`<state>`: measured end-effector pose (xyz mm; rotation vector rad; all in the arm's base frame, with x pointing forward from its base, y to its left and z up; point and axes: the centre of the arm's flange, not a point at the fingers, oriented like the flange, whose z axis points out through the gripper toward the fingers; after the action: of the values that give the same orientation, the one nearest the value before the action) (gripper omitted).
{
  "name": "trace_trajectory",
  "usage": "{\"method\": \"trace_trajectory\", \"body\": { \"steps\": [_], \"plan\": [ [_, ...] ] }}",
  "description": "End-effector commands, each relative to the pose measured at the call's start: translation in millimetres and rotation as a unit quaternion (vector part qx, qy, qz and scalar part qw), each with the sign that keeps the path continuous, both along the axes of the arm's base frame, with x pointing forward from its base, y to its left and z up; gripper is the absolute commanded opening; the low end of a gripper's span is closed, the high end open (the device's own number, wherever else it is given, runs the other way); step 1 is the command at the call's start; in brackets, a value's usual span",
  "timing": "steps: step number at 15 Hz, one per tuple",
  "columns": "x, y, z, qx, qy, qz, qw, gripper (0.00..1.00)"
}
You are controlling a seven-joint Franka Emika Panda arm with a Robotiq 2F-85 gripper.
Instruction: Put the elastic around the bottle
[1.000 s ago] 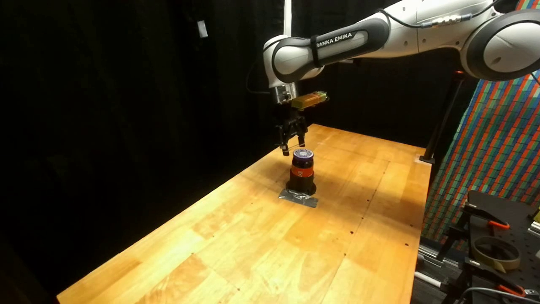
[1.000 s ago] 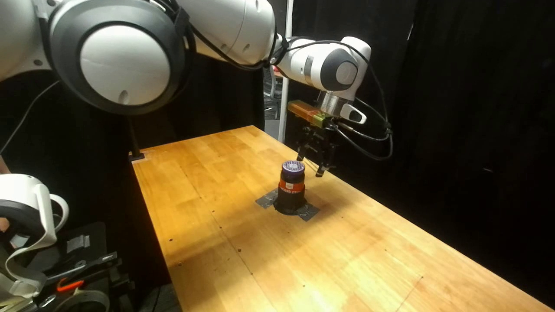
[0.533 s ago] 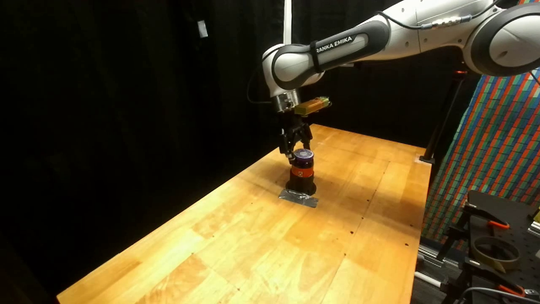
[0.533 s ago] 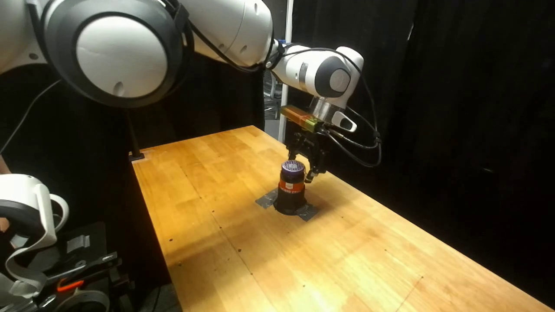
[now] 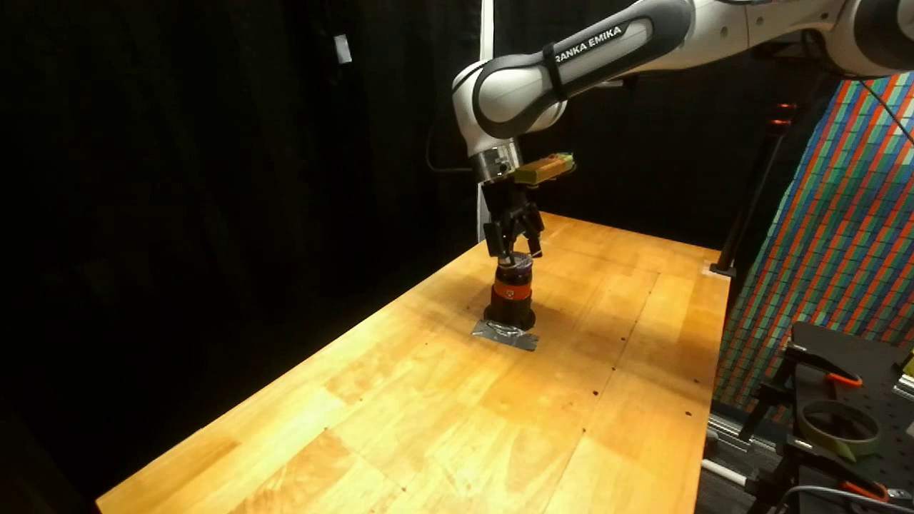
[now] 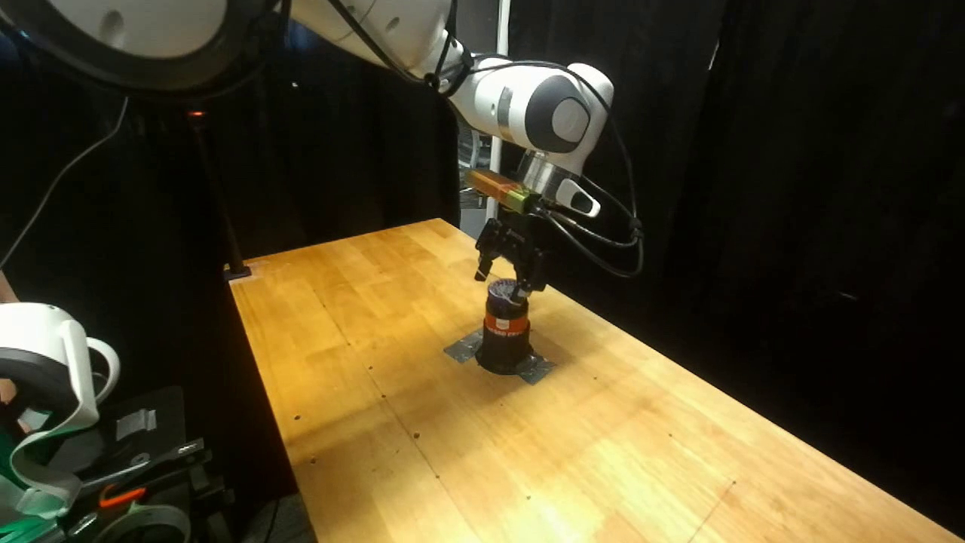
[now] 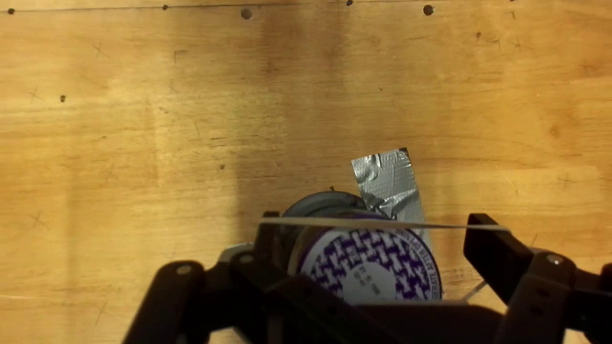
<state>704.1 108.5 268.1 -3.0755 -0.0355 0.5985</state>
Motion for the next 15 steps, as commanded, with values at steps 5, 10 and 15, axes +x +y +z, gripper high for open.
{"method": "trace_trajectory", "body": {
  "steps": [5, 10, 15],
  "plan": [
    [-83.1, -7.5, -17.5, 0.01, -0.017, 0.007, 0.9998, 1.0],
    [-102.9, -13.4, -24.0, 0.008, -0.112, -0.005, 0.9936, 0.68],
    [-130.6, -17.8, -10.0, 0.017, -0.227, -0.009, 0.9737, 0.28]
  ]
}}
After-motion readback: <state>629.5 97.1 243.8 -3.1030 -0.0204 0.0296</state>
